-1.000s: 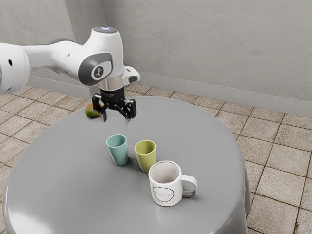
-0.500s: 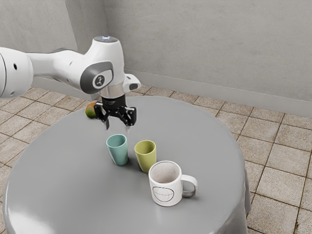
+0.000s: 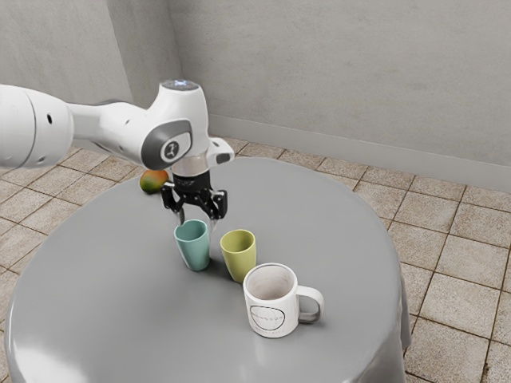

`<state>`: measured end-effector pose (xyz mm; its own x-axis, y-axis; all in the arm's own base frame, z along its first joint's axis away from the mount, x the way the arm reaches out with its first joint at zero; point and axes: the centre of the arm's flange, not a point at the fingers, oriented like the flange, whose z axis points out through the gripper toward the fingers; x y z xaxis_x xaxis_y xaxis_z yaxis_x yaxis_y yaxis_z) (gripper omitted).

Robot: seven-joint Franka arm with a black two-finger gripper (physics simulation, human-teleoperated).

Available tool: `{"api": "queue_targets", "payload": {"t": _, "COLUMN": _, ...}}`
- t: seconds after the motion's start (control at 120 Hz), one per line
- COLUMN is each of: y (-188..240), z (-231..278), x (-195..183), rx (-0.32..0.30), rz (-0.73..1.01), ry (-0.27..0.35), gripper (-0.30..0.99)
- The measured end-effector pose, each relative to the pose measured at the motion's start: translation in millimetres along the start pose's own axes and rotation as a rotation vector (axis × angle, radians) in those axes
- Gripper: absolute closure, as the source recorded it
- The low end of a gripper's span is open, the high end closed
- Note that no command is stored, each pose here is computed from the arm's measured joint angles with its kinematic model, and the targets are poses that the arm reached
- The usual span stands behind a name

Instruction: Place the left cup onto the right cup

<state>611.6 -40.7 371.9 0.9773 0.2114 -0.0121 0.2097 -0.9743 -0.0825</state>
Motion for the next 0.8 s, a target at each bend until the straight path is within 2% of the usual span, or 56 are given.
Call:
{"api": "queue_targets", "payload": {"t": 0.625, "y": -4, "z": 31, "x": 9, "rx": -0.005, "rz": 0.003, "ry": -0.008, "gripper": 0.16}}
{"api": "queue_targets", "payload": {"t": 0.8, "y": -4, "z": 36, "x": 11, "rx": -0.008, "rz": 0.004, "ry": -0.004, "gripper": 0.25}}
